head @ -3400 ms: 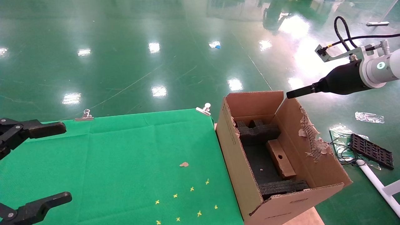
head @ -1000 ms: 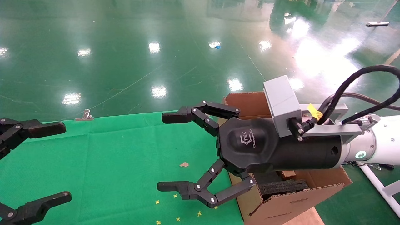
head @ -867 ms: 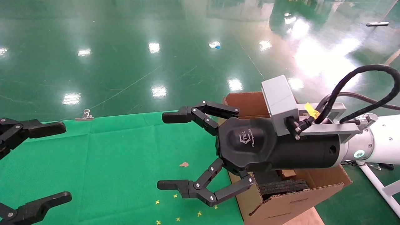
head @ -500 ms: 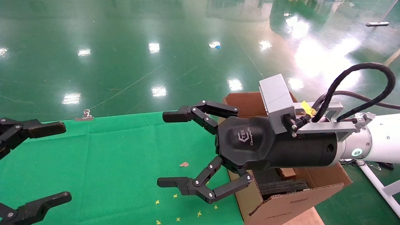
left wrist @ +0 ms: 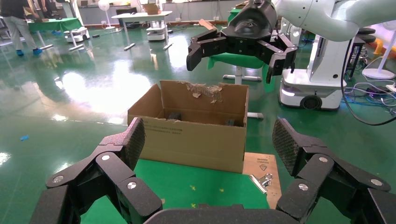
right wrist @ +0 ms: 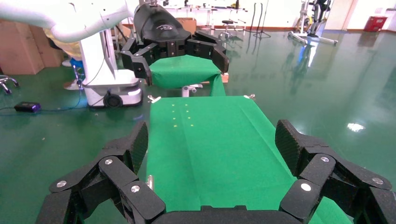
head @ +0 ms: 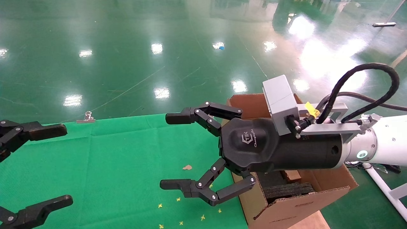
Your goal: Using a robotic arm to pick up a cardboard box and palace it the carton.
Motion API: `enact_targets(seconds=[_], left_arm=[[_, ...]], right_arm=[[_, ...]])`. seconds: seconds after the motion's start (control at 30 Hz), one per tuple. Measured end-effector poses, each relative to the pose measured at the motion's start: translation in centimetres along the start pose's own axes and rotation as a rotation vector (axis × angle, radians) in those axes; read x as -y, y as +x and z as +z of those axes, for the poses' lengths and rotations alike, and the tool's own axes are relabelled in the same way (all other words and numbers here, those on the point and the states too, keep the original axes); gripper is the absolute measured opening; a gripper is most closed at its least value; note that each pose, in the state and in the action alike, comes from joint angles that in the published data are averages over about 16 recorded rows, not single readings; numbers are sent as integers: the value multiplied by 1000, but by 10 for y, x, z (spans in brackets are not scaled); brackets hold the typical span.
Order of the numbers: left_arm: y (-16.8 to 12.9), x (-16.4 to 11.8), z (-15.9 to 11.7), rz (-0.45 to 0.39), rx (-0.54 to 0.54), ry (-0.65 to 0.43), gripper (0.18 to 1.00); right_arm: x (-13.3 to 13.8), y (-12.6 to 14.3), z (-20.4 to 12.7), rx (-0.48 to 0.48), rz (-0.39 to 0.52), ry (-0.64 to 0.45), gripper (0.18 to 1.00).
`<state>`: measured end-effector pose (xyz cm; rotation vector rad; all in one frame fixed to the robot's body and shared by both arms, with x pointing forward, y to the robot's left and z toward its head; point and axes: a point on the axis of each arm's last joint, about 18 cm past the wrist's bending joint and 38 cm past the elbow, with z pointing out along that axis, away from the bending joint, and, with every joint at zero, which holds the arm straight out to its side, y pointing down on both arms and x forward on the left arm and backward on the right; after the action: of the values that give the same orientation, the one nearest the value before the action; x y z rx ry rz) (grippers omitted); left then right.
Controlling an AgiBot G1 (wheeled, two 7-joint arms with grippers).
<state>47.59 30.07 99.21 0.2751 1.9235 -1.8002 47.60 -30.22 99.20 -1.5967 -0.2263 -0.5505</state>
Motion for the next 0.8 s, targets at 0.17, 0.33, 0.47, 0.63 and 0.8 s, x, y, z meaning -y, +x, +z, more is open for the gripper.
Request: enact_targets(seconds=[0.17,0.33,0.47,0.63,0.8], left_arm=[[0,0,0,0,0,0,1000],[0,0,0,0,0,0,1000],[0,0,0,0,0,0,1000],[0,0,0,0,0,0,1000],[0,0,0,0,0,0,1000]], right_arm=[[0,0,0,0,1,0,1000],[0,0,0,-1,1,0,1000],[0,0,0,-1,2,-1,1000],[0,1,0,-1,2,-1,1000],[0,1,0,-2,2,-1,1000]])
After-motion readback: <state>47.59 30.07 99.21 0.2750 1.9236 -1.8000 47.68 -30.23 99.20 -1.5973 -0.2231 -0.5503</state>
